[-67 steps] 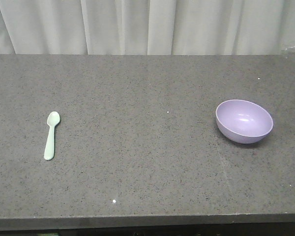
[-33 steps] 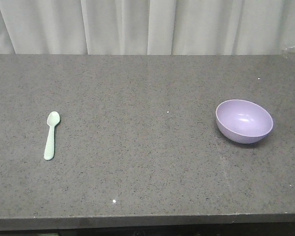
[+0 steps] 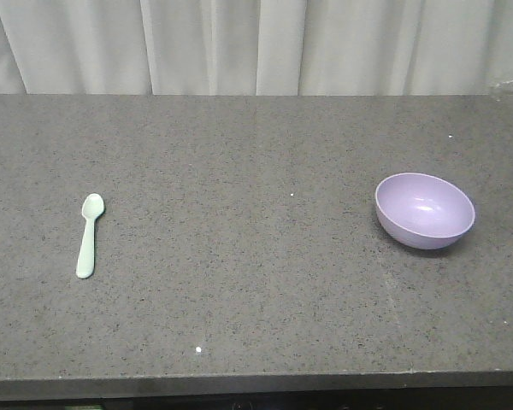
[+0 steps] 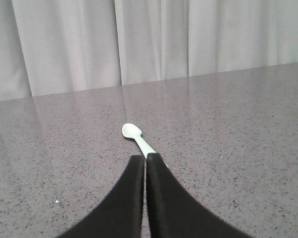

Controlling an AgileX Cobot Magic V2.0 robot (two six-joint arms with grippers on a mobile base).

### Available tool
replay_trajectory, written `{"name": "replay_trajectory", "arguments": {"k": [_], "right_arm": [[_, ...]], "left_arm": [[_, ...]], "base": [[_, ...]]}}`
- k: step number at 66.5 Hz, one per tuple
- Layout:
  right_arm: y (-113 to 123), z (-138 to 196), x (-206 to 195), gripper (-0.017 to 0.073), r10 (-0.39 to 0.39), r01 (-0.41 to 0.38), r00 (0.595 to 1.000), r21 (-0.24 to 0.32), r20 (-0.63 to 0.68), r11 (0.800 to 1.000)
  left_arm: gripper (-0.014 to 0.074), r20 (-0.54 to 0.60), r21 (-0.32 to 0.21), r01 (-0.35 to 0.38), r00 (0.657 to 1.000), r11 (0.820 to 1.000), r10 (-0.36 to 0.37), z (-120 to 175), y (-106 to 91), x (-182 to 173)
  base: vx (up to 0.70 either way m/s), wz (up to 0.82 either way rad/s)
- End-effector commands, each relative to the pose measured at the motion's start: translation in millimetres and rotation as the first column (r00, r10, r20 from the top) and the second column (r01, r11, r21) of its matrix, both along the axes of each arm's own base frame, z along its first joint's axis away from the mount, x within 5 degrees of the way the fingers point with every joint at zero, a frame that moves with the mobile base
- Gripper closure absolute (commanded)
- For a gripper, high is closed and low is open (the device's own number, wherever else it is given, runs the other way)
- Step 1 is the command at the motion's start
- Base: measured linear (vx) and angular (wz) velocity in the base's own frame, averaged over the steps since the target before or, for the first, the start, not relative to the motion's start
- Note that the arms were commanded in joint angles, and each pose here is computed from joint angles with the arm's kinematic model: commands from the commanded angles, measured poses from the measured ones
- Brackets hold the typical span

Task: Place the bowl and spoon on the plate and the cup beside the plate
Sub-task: 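Approach the counter edge and stop facing the spoon and bowl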

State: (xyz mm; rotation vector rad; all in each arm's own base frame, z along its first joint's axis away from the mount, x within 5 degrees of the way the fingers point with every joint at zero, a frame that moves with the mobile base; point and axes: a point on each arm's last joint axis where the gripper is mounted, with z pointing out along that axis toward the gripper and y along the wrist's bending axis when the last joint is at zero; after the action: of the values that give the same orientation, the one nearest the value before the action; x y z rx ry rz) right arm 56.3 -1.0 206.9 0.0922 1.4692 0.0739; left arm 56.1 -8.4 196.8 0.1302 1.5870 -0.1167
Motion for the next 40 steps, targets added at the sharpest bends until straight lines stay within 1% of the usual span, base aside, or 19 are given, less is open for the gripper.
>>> {"name": "replay_trajectory", "arguments": {"k": [1, 4, 6, 10, 12, 14, 16, 18, 19, 21, 24, 27, 28, 30, 32, 33, 35, 38, 40], "right_arm": [[-0.4, 6.7, -1.7, 0.0562, -0.008, 0.009, 0.996, -0.014, 0.087, 1.0], [-0.4, 6.7, -1.7, 0.0562, -0.008, 0.009, 0.996, -0.014, 0.087, 1.0], [-0.4, 6.7, -1.7, 0.0562, -0.007, 0.008, 0.996, -0.004, 0.087, 1.0], [-0.5, 7.6, -1.9, 0.0562, -0.008, 0.007, 0.995, 0.003, 0.095, 1.0], [-0.7, 8.5, -2.1, 0.0562, -0.008, 0.005, 0.994, 0.023, 0.105, 1.0], [-1.0, 9.7, -2.3, 0.0562, -0.008, 0.002, 0.993, 0.049, 0.119, 0.999], [-1.5, 11.3, -2.7, 0.0562, -0.009, -0.004, 0.99, 0.097, 0.138, 0.995], [-2.1, 12.9, -3.1, 0.0562, -0.011, -0.013, 0.988, 0.152, 0.154, 0.988], [-2.6, 13.8, -3.4, 0.0562, -0.012, -0.02, 0.986, 0.193, 0.166, 0.981], [-3.4, 14.8, -3.7, 0.0562, -0.015, -0.031, 0.984, 0.25, 0.179, 0.968], [-4.3, 17.1, -4.2, 0.0562, -0.017, -0.051, 0.98, 0.337, 0.196, 0.94], [-3.6, 21.3, -4.9, 0.0562, -0.001, -0.072, 0.982, 0.377, 0.191, 0.923], [-3.3, 25.4, -5.8, 0.0562, 0.003, -0.08, 0.98, 0.38, 0.2, 0.922], [-2.4, 31.0, -6.8, 0.0562, 0.015, -0.091, 0.98, 0.382, 0.197, 0.92], [-1.0, 40.4, -8.7, 0.0562, 0.035, -0.105, 0.98, 0.366, 0.194, 0.925], [-0.4, 44.9, -9.7, 0.0562, 0.041, -0.109, 0.98, 0.354, 0.194, 0.929], [1.1, 56.9, -12.0, 0.0562, 0.061, -0.12, 0.98, 0.322, 0.188, 0.939], [2.9, 71.1, -13.1, 0.0562, 0.087, -0.128, 0.983, 0.262, 0.163, 0.956], [4.0, 84.2, -13.1, 0.0562, 0.1, -0.13, 0.984, 0.207, 0.148, 0.97]], "left_arm": [[0.06, 0.085, -0.022, 0.019, 0.996, 1.0, -0.017, 10.0, -1.3, -0.3], [0.06, 0.095, -0.038, 0.022, 0.995, 0.999, -0.018, 11.1, -1.5, -0.4], [0.06, 0.104, -0.071, 0.026, 0.994, 0.997, -0.019, 12.4, -1.6, -0.5], [0.06, 0.116, -0.194, 0.041, 0.993, 0.98, -0.018, 16.5, -1.5, -1.0], [0.06, 0.126, -0.265, 0.051, 0.992, 0.963, -0.018, 19.0, -1.3, -1.4], [0.06, 0.139, -0.323, 0.061, 0.99, 0.944, -0.017, 21.0, -1.1, -1.7], [0.06, 0.15, -0.387, 0.073, 0.989, 0.919, -0.015, 23.0, -0.7, -1.9], [0.06, 0.159, -0.431, 0.081, 0.987, 0.899, -0.013, 24.5, -0.3, -2.2], [0.06, 0.168, -0.455, 0.087, 0.986, 0.886, -0.011, 25.7, 0.0, -2.4], [0.06, 0.18, -0.496, 0.098, 0.984, 0.863, -0.008, 27.4, 0.5, -2.7], [0.06, 0.197, -0.544, 0.112, 0.98, 0.832, -0.003, 29.6, 1.3, -3.2], [0.06, 0.205, -0.591, 0.123, 0.979, 0.797, 0.0, 31.5, 2.0, -3.6], [0.06, 0.207, -0.617, 0.13, 0.978, 0.776, 0.0, 32.9, 2.3, -3.8], [0.06, 0.209, -0.649, 0.139, 0.978, 0.748, 0.0, 35.7, 2.7, -4.4], [0.06, 0.21, -0.674, 0.148, 0.978, 0.724, -0.004, 40.6, 2.8, -5.4], [0.06, 0.213, -0.678, 0.153, 0.977, 0.719, -0.006, 43.4, 2.7, -6.0], [0.06, 0.22, -0.676, 0.161, 0.975, 0.72, -0.011, 51.4, 2.6, -7.9], [0.06, 0.233, -0.651, 0.17, 0.972, 0.74, -0.018, 65.2, 2.4, -11.7], [0.0598, 0.24, -0.622, 0.172, 0.97, 0.764, -0.023, 76.5, 2.1, -14.7]], "base": [[0.0, 0.0], [0.0, 0.0], [0.0, 0.0], [0.0, 0.0], [0.0, 0.0], [0.0, 0.0], [0.0, 0.0], [0.0, 0.0], [0.0, 0.0], [0.0, 0.0], [0.0, 0.0], [0.0, 0.0], [0.0, 0.0], [0.0, 0.0], [0.0, 0.0], [0.0, 0.0], [0.0, 0.0], [0.0, 0.0], [0.0, 0.01]]}}
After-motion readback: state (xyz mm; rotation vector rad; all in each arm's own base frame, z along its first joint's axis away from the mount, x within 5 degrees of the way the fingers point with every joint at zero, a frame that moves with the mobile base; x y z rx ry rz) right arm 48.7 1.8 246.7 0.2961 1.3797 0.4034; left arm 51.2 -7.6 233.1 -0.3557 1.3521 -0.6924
